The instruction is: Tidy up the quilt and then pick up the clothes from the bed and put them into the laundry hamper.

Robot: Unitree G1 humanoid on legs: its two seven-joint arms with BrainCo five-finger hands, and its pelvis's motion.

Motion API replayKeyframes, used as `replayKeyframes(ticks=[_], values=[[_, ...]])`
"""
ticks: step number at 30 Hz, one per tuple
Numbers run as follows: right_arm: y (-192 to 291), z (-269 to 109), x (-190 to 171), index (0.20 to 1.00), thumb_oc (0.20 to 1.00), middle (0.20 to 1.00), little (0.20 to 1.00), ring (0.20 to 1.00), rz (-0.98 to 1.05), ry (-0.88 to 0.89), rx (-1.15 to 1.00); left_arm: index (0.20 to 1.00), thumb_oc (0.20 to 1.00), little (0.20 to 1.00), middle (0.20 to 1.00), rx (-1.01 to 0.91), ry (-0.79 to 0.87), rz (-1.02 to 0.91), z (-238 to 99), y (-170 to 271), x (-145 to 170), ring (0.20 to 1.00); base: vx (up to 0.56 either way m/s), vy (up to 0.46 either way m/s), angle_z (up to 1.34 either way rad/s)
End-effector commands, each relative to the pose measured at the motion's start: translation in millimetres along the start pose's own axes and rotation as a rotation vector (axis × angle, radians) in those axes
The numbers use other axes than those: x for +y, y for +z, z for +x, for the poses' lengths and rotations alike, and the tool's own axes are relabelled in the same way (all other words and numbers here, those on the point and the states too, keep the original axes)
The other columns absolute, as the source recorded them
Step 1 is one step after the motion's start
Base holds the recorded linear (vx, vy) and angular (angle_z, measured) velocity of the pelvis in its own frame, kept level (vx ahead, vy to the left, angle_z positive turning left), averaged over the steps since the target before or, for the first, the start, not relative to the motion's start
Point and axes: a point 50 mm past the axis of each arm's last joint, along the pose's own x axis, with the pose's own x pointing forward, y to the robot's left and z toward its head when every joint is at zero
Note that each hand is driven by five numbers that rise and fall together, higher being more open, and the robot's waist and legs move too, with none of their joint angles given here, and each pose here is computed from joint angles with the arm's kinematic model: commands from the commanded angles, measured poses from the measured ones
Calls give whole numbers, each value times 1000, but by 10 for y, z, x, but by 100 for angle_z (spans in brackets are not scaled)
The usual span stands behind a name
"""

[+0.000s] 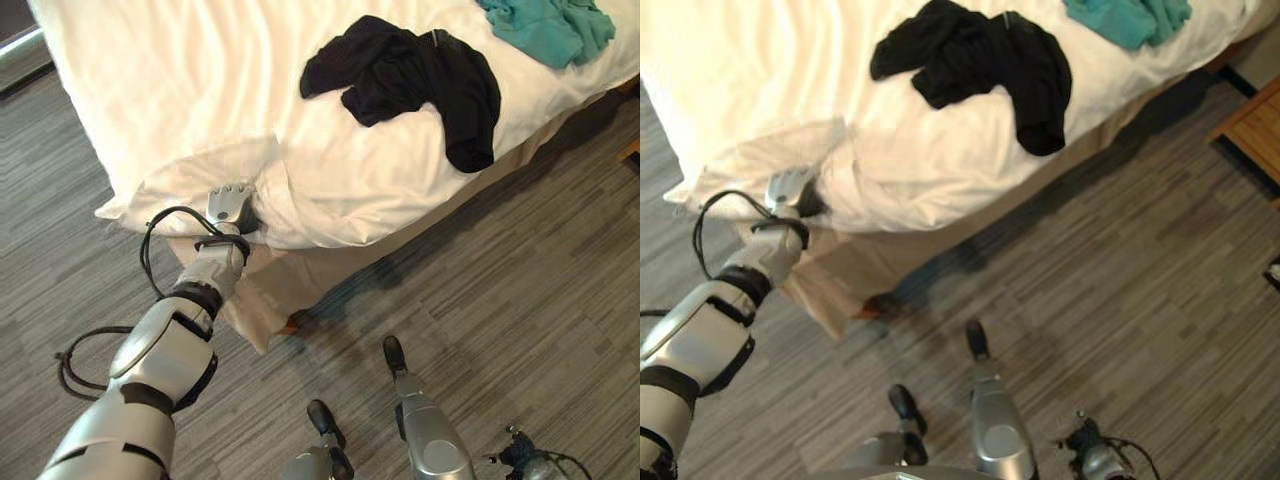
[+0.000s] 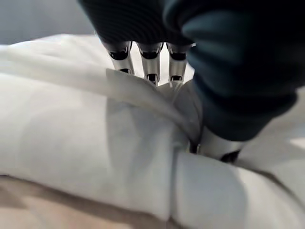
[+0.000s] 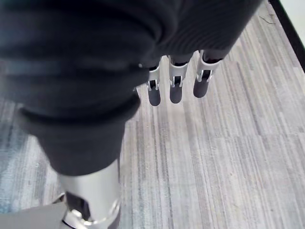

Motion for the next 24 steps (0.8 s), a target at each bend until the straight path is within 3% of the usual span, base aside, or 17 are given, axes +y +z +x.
replayKeyframes(ticks=[1, 2, 3, 5, 6, 7, 8, 9, 10, 13, 14, 19, 23, 24], values=[[-13, 0, 25, 1000, 1000, 1000, 1000, 1000, 11, -13, 26, 200, 200, 200, 200, 300, -337, -47, -691, -721, -934, 200, 57, -15, 7], [-12, 0, 25, 1000, 1000, 1000, 1000, 1000, 10, -12, 26, 200, 200, 200, 200, 301, -337, -47, -692, -724, -934, 200, 83, -11, -1], [71, 20, -45, 1000, 1000, 1000, 1000, 1000, -1, -31, -6, 200, 200, 200, 200, 383, -421, -86, -1004, -895, -1201, 200, 55, -3, -4], [172, 30, -116, 1000, 1000, 1000, 1000, 1000, -79, -51, -62, 200, 200, 200, 200, 477, -498, -120, -1386, -1101, -1436, 200, 82, 0, -3], [172, 29, -116, 1000, 1000, 1000, 1000, 1000, -79, -50, -62, 495, 495, 495, 495, 477, -498, -120, -1386, -1102, -1436, 495, 85, 19, 19], [513, -9, -408, 1000, 1000, 1000, 1000, 1000, -116, -157, -249, 1000, 1000, 1000, 1000, 609, -563, -163, -1869, -1354, -1632, 1000, 79, 26, 27], [662, -89, -589, 1000, 1000, 1000, 1000, 1000, -118, -216, -354, 1000, 1000, 1000, 1000, 694, -594, -188, -2141, -1476, -1714, 1000, 74, 23, 16], [657, -90, -590, 1000, 1000, 1000, 1000, 1000, -119, -215, -353, 1000, 1000, 1000, 1000, 694, -595, -188, -2147, -1476, -1717, 1000, 75, 31, 1], [813, -246, -903, 1000, 1000, 1000, 1000, 1000, -117, -322, -476, 1000, 1000, 1000, 1000, 839, -650, -228, -2651, -1608, -1855, 1000, 58, 40, 8], [1304, -577, -1327, 1000, 1000, 1000, 1000, 1000, -122, -475, -730, 1000, 1000, 1000, 1000, 1004, -734, -288, -3283, -1611, -2023, 1000, 50, 46, 38], [1414, -653, -1382, 200, 200, 200, 200, 200, -123, -500, -783, 1000, 1000, 1000, 1000, 1018, -757, -287, -3378, -1588, -2052, 1000, 20, 34, 52], [2443, -1364, -1683, 200, 200, 200, 200, 200, -111, -617, -1215, 1000, 1000, 1000, 1000, 1038, -896, -289, -3770, -1378, -2209, 1000, -24, 8, 41], [3002, -1673, -1620, 200, 200, 200, 200, 200, -102, -559, -1373, 1000, 1000, 1000, 1000, 944, -933, -268, -3664, -1262, -2262, 1000, -80, -11, 39], [3315, -1855, -1538, 200, 200, 200, 200, 200, -111, -509, -1441, 1000, 1000, 1000, 1000, 842, -939, -259, -3499, -1140, -2302, 1000, -112, -17, 32]])
